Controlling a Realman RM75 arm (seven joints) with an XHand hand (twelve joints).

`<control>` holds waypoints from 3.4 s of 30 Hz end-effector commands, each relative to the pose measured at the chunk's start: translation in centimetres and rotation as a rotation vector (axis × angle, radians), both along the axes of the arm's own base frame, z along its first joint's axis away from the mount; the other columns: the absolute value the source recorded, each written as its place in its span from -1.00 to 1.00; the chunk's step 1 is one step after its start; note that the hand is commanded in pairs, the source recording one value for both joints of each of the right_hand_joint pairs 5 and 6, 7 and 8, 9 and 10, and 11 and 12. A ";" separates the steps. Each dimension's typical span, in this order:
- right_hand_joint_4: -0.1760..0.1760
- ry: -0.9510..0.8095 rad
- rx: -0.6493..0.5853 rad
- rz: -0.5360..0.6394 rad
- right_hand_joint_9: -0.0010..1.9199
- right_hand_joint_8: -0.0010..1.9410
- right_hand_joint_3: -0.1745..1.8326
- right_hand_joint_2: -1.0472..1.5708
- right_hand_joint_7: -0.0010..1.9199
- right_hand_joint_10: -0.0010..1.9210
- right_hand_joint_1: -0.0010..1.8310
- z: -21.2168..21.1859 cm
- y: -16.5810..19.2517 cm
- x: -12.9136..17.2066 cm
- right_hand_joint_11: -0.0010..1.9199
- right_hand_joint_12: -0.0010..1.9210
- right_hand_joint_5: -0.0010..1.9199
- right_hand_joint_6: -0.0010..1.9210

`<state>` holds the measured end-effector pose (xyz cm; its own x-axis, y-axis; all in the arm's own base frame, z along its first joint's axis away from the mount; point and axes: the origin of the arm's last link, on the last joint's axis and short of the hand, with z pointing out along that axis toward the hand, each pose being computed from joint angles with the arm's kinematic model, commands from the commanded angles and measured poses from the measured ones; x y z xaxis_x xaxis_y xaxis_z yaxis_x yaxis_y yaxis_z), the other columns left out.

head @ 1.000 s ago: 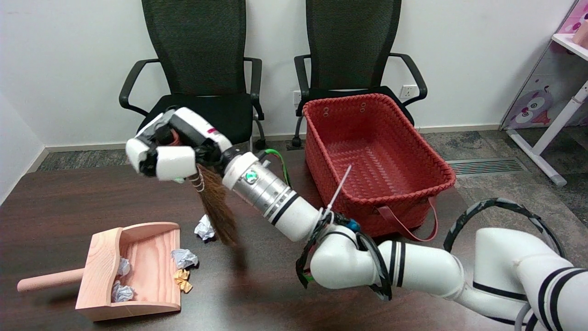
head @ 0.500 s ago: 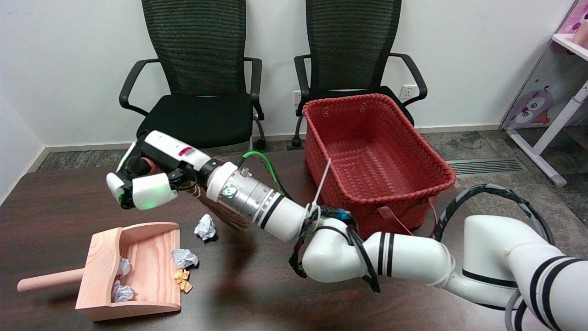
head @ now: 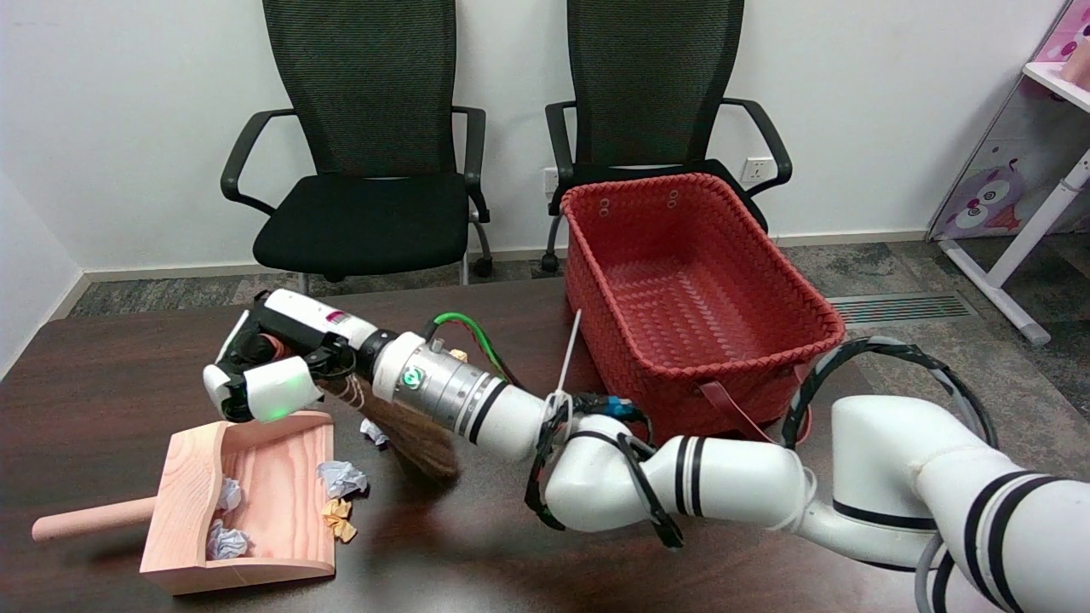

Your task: Sweep the paper ball into the dustpan.

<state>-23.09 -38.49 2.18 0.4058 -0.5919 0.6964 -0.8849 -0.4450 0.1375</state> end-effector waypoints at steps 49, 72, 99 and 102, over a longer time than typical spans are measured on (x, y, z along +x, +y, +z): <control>-0.05 -1.447 0.563 -0.536 1.00 0.98 0.58 0.40 1.00 1.00 -0.03 4.5 1.7 5.1 0.82 0.82 1.00 1.00; -0.02 -0.502 0.049 -0.338 1.00 0.98 0.58 0.64 1.00 1.00 -0.06 6.5 -8.3 4.2 1.00 1.00 1.00 1.00; -0.02 0.317 -0.043 0.123 1.00 0.98 0.46 0.76 1.00 1.00 -0.03 7.4 -12.0 7.3 1.00 1.00 1.00 1.00; -0.03 0.313 -0.067 0.092 1.00 0.98 0.50 0.76 1.00 1.00 -0.03 8.7 -12.6 7.1 1.00 1.00 1.00 1.00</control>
<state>-17.60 -47.94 7.15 0.3722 -0.6491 0.6634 -0.9093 -0.3984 0.1204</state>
